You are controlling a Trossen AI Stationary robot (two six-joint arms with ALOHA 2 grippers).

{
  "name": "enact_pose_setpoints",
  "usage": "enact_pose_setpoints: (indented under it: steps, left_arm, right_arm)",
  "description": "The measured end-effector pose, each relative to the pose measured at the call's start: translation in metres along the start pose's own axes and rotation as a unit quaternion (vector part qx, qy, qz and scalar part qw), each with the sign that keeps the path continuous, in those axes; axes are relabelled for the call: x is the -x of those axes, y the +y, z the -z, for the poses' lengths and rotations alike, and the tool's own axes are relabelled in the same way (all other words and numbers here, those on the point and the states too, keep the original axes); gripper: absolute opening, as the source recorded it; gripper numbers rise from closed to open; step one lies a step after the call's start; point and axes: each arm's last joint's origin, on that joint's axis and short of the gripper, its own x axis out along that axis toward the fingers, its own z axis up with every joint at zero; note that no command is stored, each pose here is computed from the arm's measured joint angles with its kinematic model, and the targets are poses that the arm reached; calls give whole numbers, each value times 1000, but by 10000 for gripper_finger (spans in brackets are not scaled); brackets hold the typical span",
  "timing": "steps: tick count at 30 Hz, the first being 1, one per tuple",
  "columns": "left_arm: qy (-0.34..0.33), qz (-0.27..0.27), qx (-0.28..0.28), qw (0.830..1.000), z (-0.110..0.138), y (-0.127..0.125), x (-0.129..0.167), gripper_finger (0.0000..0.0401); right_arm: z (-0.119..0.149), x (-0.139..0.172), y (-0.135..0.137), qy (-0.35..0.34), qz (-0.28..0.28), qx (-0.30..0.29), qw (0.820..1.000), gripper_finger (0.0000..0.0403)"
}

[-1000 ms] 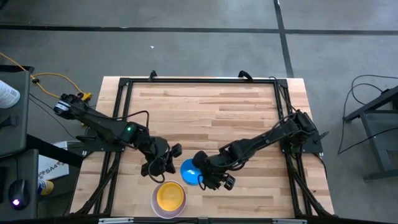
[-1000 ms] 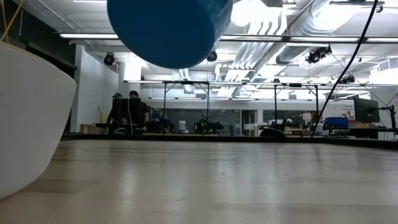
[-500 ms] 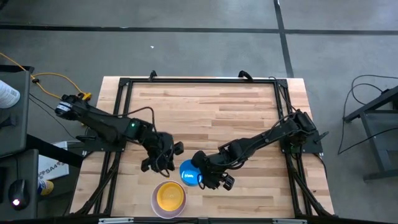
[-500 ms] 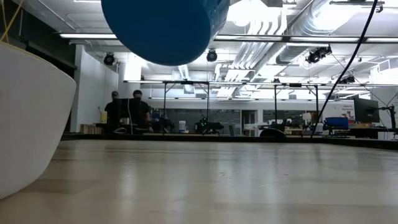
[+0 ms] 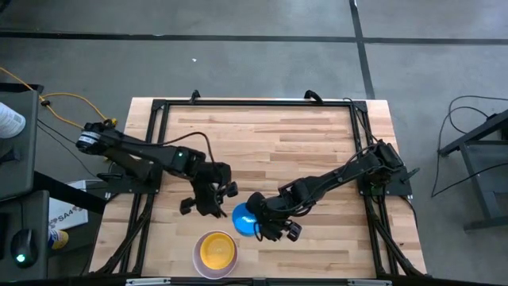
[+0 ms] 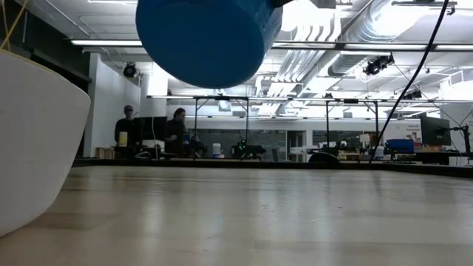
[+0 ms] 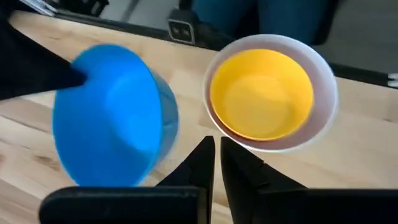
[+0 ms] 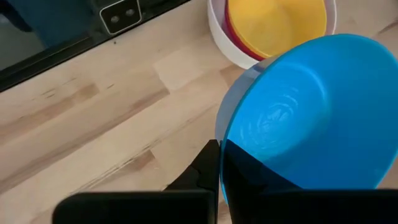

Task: Nest bowls inside each other
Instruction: Stack the blue bowl on top of the yellow bowl

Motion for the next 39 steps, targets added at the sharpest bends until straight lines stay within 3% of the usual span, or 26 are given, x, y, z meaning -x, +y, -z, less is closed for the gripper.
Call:
enact_pose_setpoints:
  steps: [9, 16, 31, 39]
  left_arm:
    - [2, 5, -27, 1000, 4, 6, -13, 26]
    - [-6, -25, -51, 998, 1, 13, -15, 26]
    - [3, -56, 31, 998, 0, 17, -15, 26]
    - [43, -61, 76, 994, 9, 21, -28, 26]
  right_arm:
    - [9, -11, 1, 32, -24, 18, 999, 4]
    - [12, -12, -3, 52, -5, 37, 998, 4]
    - [12, -12, -3, 61, 6, 43, 997, 4]
    - [12, -12, -3, 62, 6, 40, 997, 4]
